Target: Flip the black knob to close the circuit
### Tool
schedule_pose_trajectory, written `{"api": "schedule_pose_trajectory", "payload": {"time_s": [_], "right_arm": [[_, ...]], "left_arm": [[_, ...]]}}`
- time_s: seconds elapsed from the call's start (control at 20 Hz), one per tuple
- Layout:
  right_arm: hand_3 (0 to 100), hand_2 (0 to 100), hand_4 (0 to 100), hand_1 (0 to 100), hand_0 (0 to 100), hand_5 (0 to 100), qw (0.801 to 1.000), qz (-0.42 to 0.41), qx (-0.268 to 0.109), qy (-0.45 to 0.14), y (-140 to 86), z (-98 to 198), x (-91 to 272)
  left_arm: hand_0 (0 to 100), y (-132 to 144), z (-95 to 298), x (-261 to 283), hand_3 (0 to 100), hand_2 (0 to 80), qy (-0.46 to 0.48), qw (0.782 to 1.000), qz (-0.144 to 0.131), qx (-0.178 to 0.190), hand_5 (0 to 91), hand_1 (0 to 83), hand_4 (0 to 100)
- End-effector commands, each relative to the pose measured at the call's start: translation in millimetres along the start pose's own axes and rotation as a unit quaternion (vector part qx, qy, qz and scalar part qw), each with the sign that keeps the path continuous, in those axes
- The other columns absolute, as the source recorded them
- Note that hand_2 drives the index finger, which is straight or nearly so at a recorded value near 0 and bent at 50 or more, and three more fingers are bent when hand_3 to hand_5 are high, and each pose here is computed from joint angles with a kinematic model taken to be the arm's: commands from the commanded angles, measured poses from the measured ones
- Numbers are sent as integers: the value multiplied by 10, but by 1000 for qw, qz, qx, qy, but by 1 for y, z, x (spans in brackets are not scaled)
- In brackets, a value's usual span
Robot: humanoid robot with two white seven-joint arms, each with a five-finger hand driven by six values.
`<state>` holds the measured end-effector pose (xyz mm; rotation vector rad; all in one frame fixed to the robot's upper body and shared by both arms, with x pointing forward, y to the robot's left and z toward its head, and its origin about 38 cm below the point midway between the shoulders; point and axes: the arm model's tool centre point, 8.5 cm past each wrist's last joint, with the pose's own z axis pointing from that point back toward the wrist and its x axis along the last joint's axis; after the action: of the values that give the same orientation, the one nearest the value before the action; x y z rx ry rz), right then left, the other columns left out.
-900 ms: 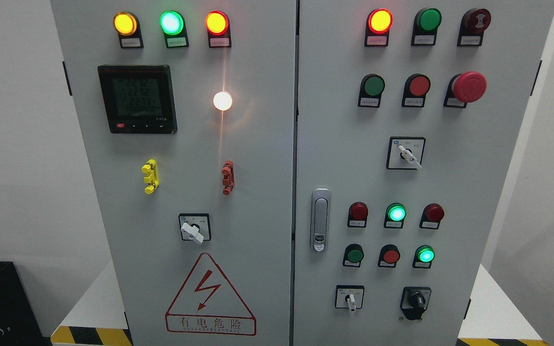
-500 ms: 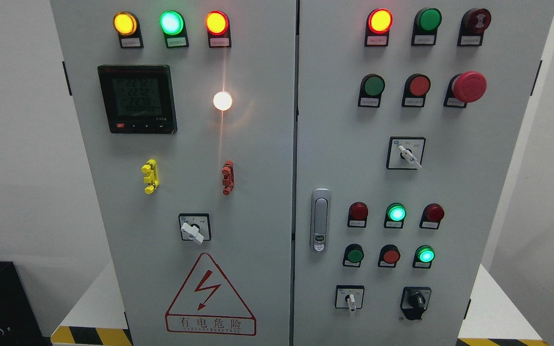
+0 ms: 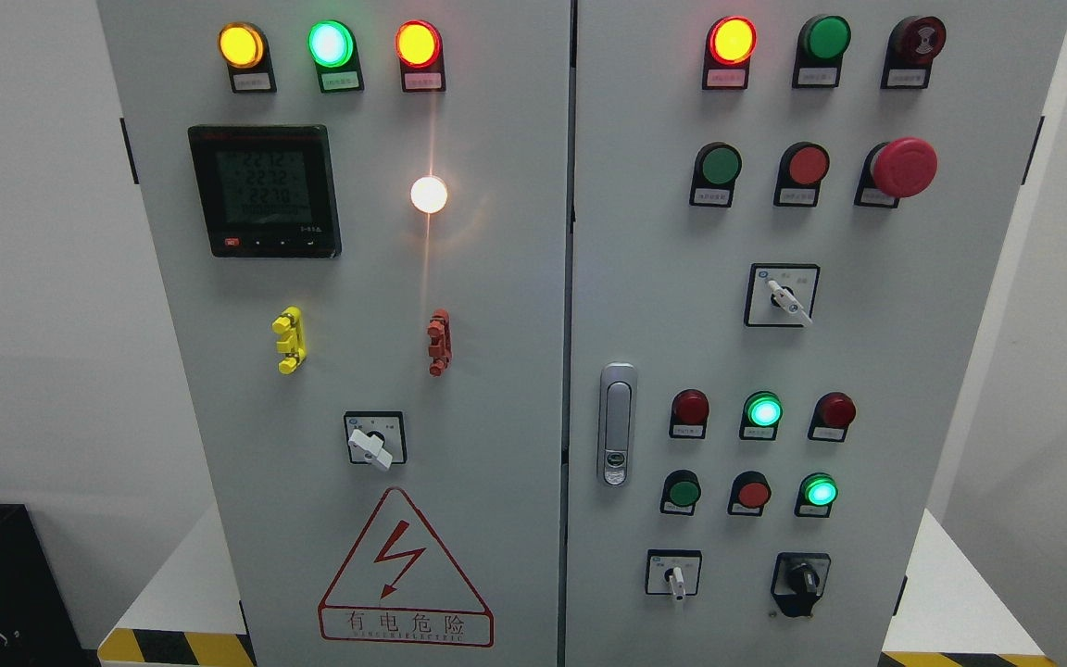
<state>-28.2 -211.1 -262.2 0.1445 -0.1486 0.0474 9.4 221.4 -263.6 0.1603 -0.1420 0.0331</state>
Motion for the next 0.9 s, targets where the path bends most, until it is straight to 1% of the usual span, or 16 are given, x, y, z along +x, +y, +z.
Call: {"api": "schedule_pose_trajectory", "payload": {"time_s": [0.0, 0.1, 0.15, 0.2, 0.25, 0.3, 0.45, 0.55, 0.6, 0.7, 0.85], "right_arm": [[79, 68, 3, 44, 0, 0, 997, 50, 3, -62, 7, -7, 69], [161, 147, 104, 41, 0, 0, 994, 82, -9, -76, 0, -7, 92], [176, 161, 116, 40, 0, 0, 991, 100, -13, -82, -2, -7, 101], [199, 198, 145, 40, 0, 0, 989, 121, -22, -87, -5, -7, 110], [227, 226, 178, 40, 0, 0, 985, 146, -37, -89, -11, -6, 117], [234, 233, 185, 39, 0, 0, 978, 178, -52, -91, -18, -5, 124], [314, 271, 266, 33, 0, 25, 958, 256, -77, -104, -22, -2, 145], [411, 329, 353, 31, 0, 115, 945, 288, -99, -116, -24, 2, 162], [427, 339, 364, 31, 0, 128, 939, 302, -107, -126, -24, 4, 171], [517, 410, 437, 37, 0, 208, 925, 326, -127, -146, -24, 9, 187], [585, 469, 491, 41, 0, 271, 912, 343, -144, -174, -24, 17, 209]], "left_arm": [[120, 0, 0, 0, 0, 0, -1, 1000, 0, 0, 0, 556, 0], [120, 0, 0, 0, 0, 0, 0, 1000, 0, 0, 0, 556, 0], [120, 0, 0, 0, 0, 0, -1, 1000, 0, 0, 0, 556, 0], [120, 0, 0, 0, 0, 0, 0, 1000, 0, 0, 0, 556, 0], [120, 0, 0, 0, 0, 0, -1, 1000, 0, 0, 0, 556, 0], [120, 0, 0, 0, 0, 0, -1, 1000, 0, 0, 0, 556, 0], [120, 0, 0, 0, 0, 0, 0, 1000, 0, 0, 0, 556, 0], [120, 0, 0, 0, 0, 0, 0, 1000, -1, 0, 0, 556, 0], [120, 0, 0, 0, 0, 0, -1, 1000, 0, 0, 0, 556, 0], [120, 0, 0, 0, 0, 0, -1, 1000, 0, -1, 0, 556, 0], [120, 0, 0, 0, 0, 0, -1, 1000, 0, -1, 0, 556, 0]]}}
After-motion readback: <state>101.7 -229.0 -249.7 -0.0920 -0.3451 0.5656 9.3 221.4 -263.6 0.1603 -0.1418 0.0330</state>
